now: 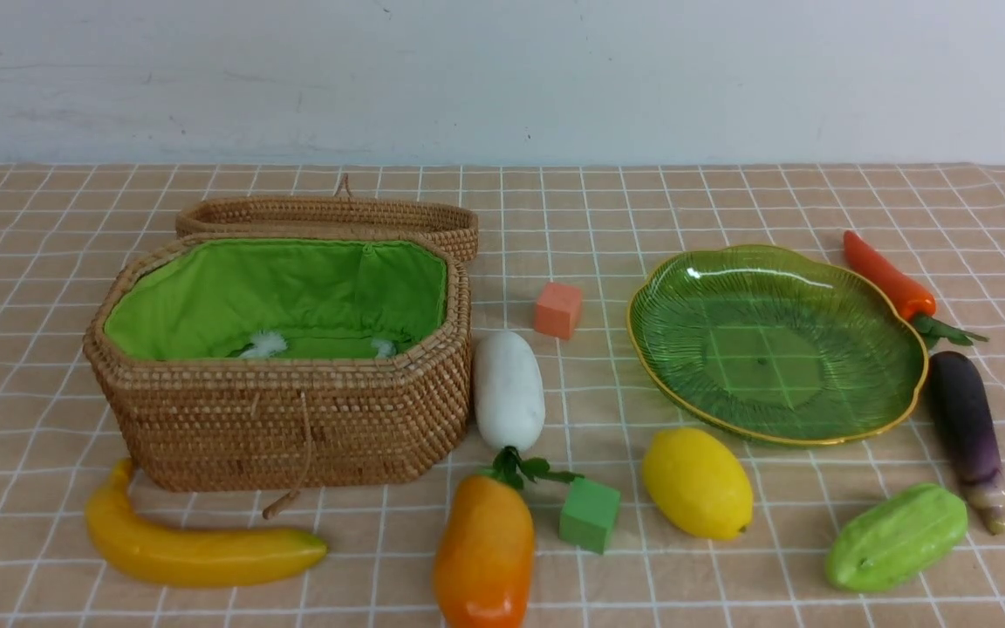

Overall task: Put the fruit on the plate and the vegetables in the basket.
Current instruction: Use the left arm to grab a banana and put it into the right plate

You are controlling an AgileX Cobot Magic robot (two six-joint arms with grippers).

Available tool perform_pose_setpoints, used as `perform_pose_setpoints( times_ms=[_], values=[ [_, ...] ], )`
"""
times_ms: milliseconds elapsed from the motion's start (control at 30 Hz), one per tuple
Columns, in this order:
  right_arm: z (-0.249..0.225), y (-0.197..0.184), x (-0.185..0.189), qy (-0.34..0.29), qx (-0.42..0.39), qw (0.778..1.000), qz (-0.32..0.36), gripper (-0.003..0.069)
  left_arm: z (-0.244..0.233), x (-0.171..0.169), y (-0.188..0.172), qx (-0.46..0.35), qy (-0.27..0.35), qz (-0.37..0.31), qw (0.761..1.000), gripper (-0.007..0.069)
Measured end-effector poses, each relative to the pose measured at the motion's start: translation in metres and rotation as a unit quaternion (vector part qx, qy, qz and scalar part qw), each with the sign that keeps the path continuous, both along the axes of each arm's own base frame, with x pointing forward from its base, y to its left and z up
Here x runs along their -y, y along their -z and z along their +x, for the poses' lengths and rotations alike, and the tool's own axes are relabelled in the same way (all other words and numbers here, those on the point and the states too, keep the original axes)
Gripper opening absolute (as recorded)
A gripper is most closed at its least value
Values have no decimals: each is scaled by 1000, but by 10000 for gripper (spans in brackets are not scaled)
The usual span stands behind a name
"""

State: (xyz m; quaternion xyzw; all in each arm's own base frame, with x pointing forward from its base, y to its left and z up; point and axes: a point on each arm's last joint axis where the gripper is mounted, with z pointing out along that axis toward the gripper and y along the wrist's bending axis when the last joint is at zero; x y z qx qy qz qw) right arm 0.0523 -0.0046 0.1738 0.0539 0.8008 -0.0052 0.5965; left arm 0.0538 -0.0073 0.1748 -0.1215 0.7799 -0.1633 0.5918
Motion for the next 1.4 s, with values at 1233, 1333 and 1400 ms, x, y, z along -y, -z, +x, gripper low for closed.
perform_pose_setpoints(
  times_ms=[1233, 1333, 1400],
  values=[
    [4, -22, -5, 36, 141, 913, 380, 242, 26, 28, -113, -210, 185, 63, 958, -13],
    [4, -25, -6, 31, 136, 906, 399, 236, 29, 29, -115, -211, 195, 75, 955, -13],
    [0, -38, -12, 2, 113, 911, 397, 228, 33, 29, -117, -222, 208, 88, 948, -13]
  ],
)
